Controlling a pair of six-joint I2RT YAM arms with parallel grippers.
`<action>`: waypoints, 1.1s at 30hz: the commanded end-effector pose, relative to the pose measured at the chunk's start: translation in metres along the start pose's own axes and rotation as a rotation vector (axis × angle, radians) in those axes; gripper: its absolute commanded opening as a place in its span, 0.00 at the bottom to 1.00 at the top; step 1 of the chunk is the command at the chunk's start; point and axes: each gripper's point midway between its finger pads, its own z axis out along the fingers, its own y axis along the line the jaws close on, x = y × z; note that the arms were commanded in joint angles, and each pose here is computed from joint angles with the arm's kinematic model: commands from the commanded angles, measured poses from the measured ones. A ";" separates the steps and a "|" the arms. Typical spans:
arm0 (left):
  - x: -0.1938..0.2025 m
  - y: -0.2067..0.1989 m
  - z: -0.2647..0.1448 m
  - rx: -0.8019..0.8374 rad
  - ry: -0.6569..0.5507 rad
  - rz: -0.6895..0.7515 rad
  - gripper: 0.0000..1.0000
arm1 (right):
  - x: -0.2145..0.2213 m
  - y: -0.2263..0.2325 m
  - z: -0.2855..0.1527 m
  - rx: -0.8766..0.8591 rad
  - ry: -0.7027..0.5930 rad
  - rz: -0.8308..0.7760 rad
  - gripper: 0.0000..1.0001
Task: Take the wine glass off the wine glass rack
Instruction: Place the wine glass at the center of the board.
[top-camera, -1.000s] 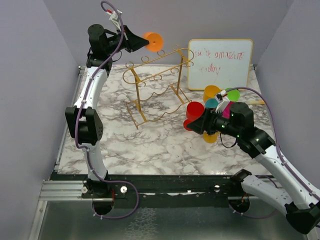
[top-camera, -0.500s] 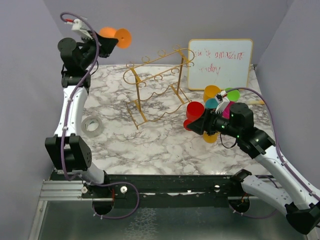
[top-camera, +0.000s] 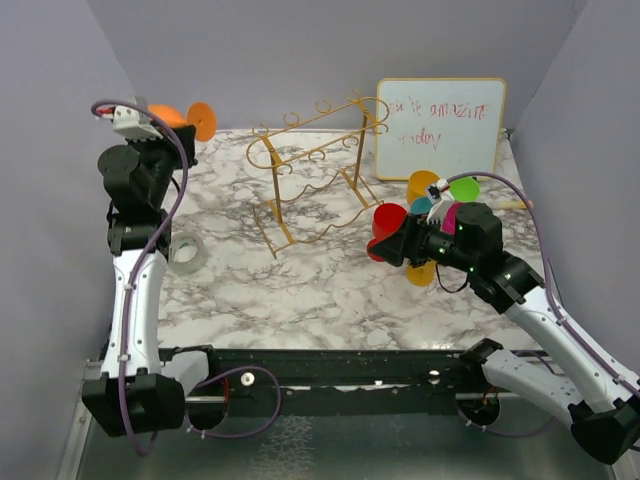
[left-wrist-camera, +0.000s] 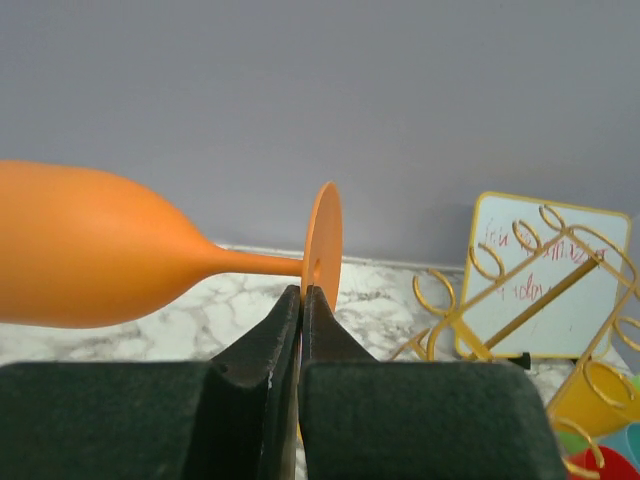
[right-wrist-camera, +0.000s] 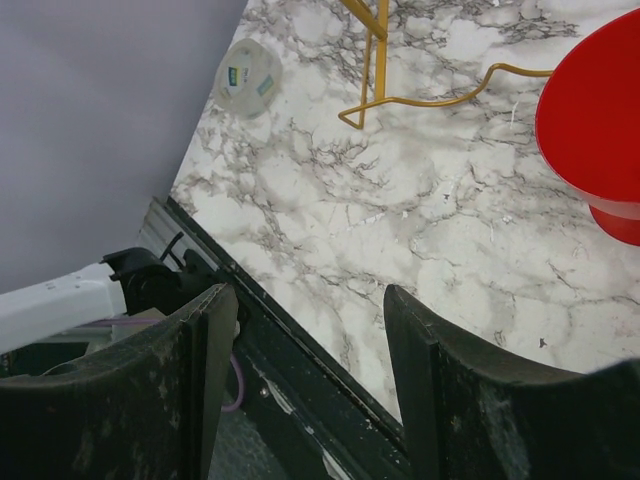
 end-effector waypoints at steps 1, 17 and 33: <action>0.044 0.015 -0.035 -0.079 0.088 -0.026 0.00 | -0.005 0.004 -0.001 -0.004 -0.001 -0.027 0.66; 0.100 -0.037 -0.108 0.136 0.287 -0.102 0.00 | -0.014 0.008 0.009 -0.054 -0.062 -0.015 0.66; 0.134 -0.099 -0.154 0.446 0.451 -0.211 0.00 | -0.028 0.027 0.014 -0.152 -0.095 -0.088 0.67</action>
